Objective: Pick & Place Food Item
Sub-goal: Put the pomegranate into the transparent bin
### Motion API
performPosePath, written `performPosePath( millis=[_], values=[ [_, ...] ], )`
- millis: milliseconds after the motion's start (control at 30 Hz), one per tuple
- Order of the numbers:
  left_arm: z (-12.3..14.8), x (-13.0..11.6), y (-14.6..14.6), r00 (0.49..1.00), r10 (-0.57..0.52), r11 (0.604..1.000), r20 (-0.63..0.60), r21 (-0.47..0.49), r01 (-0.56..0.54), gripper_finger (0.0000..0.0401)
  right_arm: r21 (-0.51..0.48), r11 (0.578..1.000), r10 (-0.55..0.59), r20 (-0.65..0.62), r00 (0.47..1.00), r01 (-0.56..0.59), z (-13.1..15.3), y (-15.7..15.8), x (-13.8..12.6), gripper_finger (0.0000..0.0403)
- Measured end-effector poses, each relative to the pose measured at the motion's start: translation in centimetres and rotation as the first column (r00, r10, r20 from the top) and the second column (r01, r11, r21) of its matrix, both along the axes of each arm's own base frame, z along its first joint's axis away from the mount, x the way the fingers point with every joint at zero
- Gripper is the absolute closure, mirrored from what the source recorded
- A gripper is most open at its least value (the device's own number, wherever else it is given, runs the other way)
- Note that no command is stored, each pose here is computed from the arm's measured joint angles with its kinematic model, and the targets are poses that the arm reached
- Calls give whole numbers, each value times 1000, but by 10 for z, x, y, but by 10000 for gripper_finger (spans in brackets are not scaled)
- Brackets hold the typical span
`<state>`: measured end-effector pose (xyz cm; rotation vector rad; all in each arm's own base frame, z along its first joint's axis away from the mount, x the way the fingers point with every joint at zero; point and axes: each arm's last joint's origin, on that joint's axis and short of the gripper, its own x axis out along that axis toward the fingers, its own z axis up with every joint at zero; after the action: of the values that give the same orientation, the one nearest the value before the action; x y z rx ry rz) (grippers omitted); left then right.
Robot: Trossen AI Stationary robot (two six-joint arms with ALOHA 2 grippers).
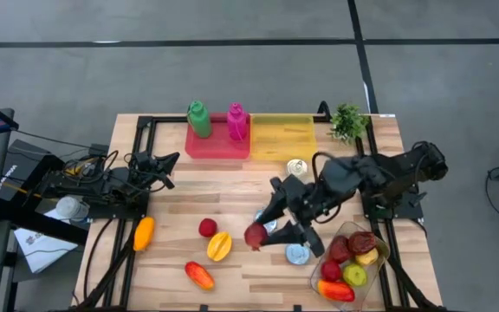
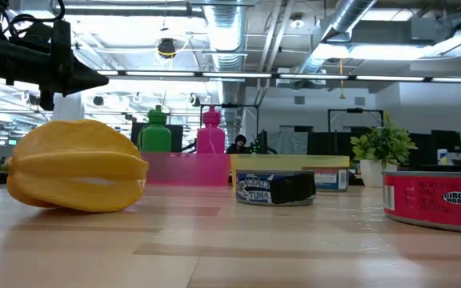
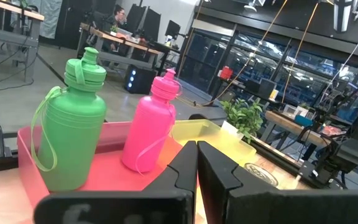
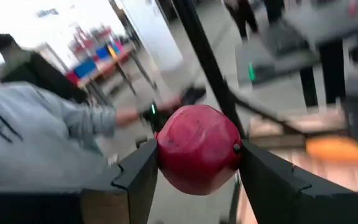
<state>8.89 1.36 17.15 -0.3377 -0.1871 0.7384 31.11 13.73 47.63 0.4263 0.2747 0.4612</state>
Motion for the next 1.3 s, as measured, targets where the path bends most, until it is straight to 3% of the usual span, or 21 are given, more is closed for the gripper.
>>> performPosePath(
  millis=[200,400,567,800,900,1033,1167,1300],
  values=[
    [0,0,0,1000,0,1000,0,0,0,400,3,1000,-17,-280,960,19,-23,13,-13,200],
    [0,0,0,1000,0,1000,0,0,0,400,-7,998,-60,-511,858,66,-41,28,-33,200],
    [0,0,0,1000,0,1000,1,0,0,400,-70,988,-146,-686,713,135,-56,40,-57,200],
    [0,0,0,1000,0,1000,1,0,0,400,-150,953,-254,-867,429,262,-71,61,-102,200],
    [0,0,0,1000,0,1000,1,0,0,400,-234,915,-339,-886,315,328,-80,66,-120,200],
    [0,0,0,1000,0,1000,1,0,0,400,-312,860,-419,-884,209,404,-95,72,-133,200],
    [0,0,0,1000,0,1000,1,0,0,400,-356,839,-440,-889,128,411,-112,80,-142,200],
    [0,0,0,1000,0,1000,1,0,0,400,-418,825,-453,-891,3,379,-135,85,-151,200]
  ],
)
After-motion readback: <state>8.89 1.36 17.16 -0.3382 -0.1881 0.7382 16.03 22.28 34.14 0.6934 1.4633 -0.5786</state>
